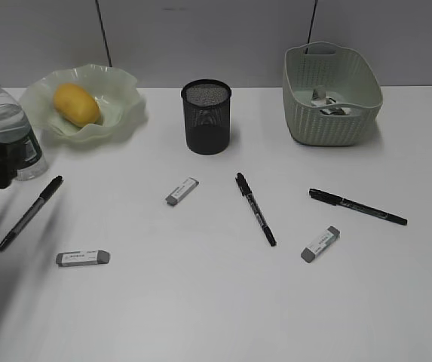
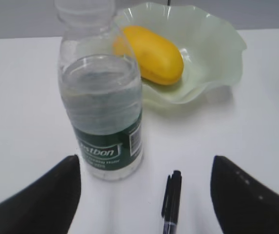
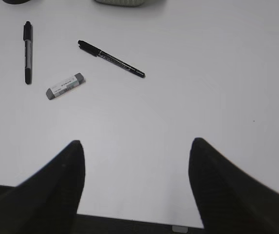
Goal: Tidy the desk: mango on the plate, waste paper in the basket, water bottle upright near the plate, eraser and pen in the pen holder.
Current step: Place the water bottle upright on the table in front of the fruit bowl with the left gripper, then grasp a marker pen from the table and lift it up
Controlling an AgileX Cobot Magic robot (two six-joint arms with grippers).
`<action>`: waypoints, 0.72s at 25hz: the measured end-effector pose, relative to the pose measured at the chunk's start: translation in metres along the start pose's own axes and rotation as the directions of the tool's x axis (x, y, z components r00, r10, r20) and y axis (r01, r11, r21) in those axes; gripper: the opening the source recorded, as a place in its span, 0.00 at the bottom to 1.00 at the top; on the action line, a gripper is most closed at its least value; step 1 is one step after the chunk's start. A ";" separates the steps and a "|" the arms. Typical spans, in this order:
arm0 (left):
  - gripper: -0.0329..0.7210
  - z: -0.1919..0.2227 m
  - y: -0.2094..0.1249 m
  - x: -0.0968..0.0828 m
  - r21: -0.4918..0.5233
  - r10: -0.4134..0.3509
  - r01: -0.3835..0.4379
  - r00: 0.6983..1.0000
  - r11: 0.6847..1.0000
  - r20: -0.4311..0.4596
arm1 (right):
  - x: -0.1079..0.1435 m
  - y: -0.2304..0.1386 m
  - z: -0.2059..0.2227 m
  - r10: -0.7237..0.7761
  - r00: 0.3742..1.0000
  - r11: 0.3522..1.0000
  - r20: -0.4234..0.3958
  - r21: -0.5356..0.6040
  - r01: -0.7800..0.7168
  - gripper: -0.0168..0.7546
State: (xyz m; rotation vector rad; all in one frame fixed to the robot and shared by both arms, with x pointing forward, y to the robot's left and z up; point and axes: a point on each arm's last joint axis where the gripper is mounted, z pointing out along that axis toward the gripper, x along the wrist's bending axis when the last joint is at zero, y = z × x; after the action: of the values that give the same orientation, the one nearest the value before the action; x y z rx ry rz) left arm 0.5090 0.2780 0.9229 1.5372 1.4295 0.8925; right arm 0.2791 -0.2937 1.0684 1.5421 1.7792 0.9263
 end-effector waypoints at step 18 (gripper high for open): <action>0.75 -0.098 0.074 -0.017 0.795 -0.154 0.102 0.988 0.599 -0.011 | 0.000 0.001 0.000 -0.001 1.000 1.000 0.001 -0.013 0.001 0.71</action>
State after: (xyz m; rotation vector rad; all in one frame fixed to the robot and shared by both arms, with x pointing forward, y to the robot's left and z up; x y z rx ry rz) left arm 0.4477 0.2714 1.0308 2.0215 2.0115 0.0515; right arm 0.2797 -0.2937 1.0694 1.5334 1.7699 0.9348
